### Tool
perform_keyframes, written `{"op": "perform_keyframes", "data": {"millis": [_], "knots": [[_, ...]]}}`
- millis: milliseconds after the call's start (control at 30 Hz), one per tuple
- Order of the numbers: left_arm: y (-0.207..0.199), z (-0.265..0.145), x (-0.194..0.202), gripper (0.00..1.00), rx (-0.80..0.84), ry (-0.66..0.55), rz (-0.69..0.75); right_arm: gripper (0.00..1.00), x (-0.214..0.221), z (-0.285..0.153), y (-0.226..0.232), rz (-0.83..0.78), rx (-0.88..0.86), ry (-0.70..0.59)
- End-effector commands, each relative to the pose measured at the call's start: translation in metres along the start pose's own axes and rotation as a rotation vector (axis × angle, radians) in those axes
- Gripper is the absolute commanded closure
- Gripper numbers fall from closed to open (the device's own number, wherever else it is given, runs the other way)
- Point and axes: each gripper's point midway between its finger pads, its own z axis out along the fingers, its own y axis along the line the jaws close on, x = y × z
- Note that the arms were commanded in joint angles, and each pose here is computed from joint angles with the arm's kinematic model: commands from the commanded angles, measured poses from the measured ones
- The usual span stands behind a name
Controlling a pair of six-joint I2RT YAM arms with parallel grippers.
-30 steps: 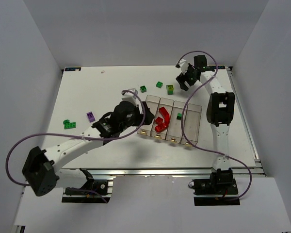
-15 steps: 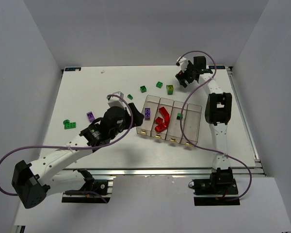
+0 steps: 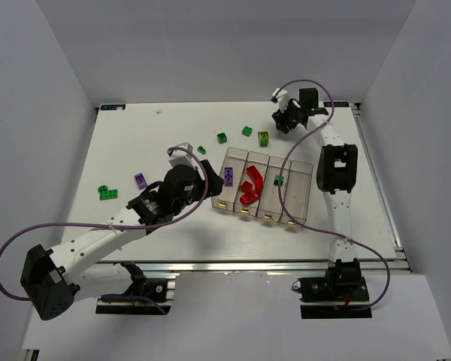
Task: Sort the legos into containers by color
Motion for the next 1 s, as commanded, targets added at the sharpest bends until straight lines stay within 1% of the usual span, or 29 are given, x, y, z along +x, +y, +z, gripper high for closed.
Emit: {"op": "perform_keyframes", "data": {"millis": [0,67,233,300,433,467,500,533,567,600,700,733,767,800,833,867,967], "knots": [[-0.004,-0.003,-0.010,0.11,0.003,-0.023,-0.011,0.37,0.009,0.006,0.024,0.030,-0.104,0.006],[-0.004,-0.003,-0.011,0.11,0.001,-0.028,-0.010,0.43,0.012,0.005,0.030,0.032,-0.121,0.013],[-0.005,-0.006,-0.017,0.11,0.007,-0.044,-0.009,0.51,0.017,0.000,0.031,0.053,-0.140,0.022],[-0.004,-0.007,-0.017,0.11,0.005,-0.048,-0.008,0.56,0.018,-0.003,0.036,0.055,-0.155,0.024],[-0.004,-0.009,-0.019,0.11,0.017,-0.064,-0.024,0.66,0.015,-0.013,0.045,0.056,-0.188,0.020],[-0.004,-0.010,-0.020,0.11,0.019,-0.068,-0.026,0.68,0.007,-0.020,0.043,0.052,-0.187,0.007],[-0.005,-0.010,-0.021,0.11,0.023,-0.072,-0.029,0.73,0.004,-0.022,0.046,0.059,-0.200,-0.003],[-0.005,-0.010,-0.020,0.11,0.025,-0.073,-0.029,0.81,0.007,-0.025,0.051,0.073,-0.209,0.000],[-0.005,-0.011,-0.020,0.11,0.029,-0.075,-0.031,0.89,-0.007,-0.034,0.050,0.076,-0.215,-0.029],[-0.006,-0.012,-0.022,0.11,0.030,-0.082,-0.033,1.00,-0.011,-0.039,0.052,0.110,-0.219,-0.037],[-0.006,-0.013,-0.025,0.10,0.034,-0.099,-0.037,1.00,-0.034,-0.061,0.054,0.175,-0.235,-0.096],[-0.005,-0.012,-0.026,0.10,0.034,-0.105,-0.039,1.00,-0.052,-0.077,0.051,0.173,-0.224,-0.129],[-0.005,-0.013,-0.027,0.10,0.037,-0.113,-0.042,1.00,-0.053,-0.080,0.058,0.191,-0.243,-0.147],[-0.006,-0.014,-0.030,0.05,0.040,-0.127,-0.047,1.00,-0.059,-0.087,0.059,0.197,-0.240,-0.163],[-0.005,-0.015,-0.031,0.02,0.040,-0.133,-0.051,1.00,-0.075,-0.102,0.057,0.202,-0.229,-0.192],[-0.003,-0.015,-0.030,0.02,0.038,-0.135,-0.053,1.00,-0.075,-0.107,0.064,0.216,-0.247,-0.197],[-0.003,-0.019,-0.037,0.02,0.046,-0.167,-0.064,1.00,-0.100,-0.135,0.069,0.225,-0.264,-0.253]]}}
